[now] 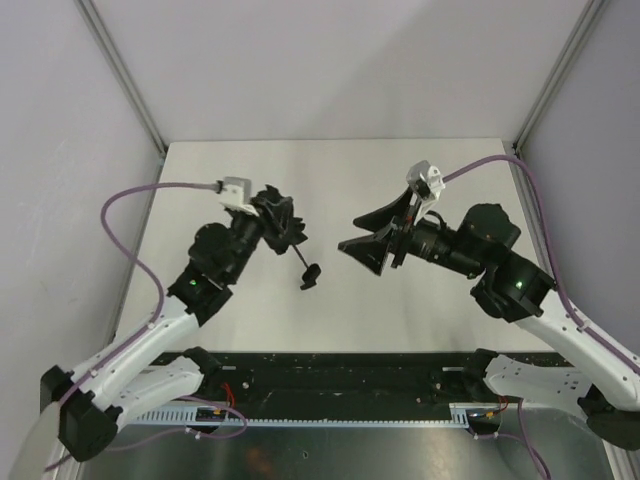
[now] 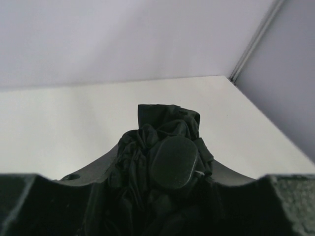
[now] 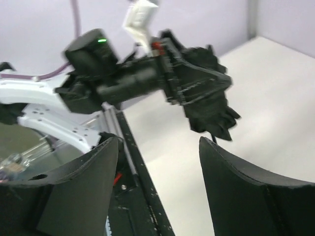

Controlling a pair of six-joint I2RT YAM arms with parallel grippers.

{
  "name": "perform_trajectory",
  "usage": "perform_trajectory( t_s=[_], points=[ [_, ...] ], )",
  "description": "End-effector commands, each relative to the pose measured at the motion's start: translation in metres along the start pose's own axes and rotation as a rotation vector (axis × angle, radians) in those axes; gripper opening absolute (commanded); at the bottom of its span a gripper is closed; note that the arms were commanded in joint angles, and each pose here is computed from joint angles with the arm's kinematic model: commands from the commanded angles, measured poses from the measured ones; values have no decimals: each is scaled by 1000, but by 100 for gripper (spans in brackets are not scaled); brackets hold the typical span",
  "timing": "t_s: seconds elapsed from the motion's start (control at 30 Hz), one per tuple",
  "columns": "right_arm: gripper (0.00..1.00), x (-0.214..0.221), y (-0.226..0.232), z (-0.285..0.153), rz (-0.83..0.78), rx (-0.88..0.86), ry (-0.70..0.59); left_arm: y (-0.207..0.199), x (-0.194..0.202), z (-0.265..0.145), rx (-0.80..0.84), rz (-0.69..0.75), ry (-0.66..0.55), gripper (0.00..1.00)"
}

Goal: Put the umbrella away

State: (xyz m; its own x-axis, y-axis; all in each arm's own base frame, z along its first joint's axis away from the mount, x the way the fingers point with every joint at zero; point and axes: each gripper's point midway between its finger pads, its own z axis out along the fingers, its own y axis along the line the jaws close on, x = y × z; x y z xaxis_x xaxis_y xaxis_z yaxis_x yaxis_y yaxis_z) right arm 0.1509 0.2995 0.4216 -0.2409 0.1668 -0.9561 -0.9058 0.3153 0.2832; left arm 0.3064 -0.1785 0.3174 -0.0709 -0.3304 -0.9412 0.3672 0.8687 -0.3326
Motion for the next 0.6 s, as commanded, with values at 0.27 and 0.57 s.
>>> perform_trajectory(
  t_s=[0.27,0.57],
  points=[
    [71,84,-70,-26,184,252,147,-30,70,17,-8,367,-145,0],
    [71,142,-91,-32,271,281,281,-21,201,-8,9,110,134,0]
  ],
)
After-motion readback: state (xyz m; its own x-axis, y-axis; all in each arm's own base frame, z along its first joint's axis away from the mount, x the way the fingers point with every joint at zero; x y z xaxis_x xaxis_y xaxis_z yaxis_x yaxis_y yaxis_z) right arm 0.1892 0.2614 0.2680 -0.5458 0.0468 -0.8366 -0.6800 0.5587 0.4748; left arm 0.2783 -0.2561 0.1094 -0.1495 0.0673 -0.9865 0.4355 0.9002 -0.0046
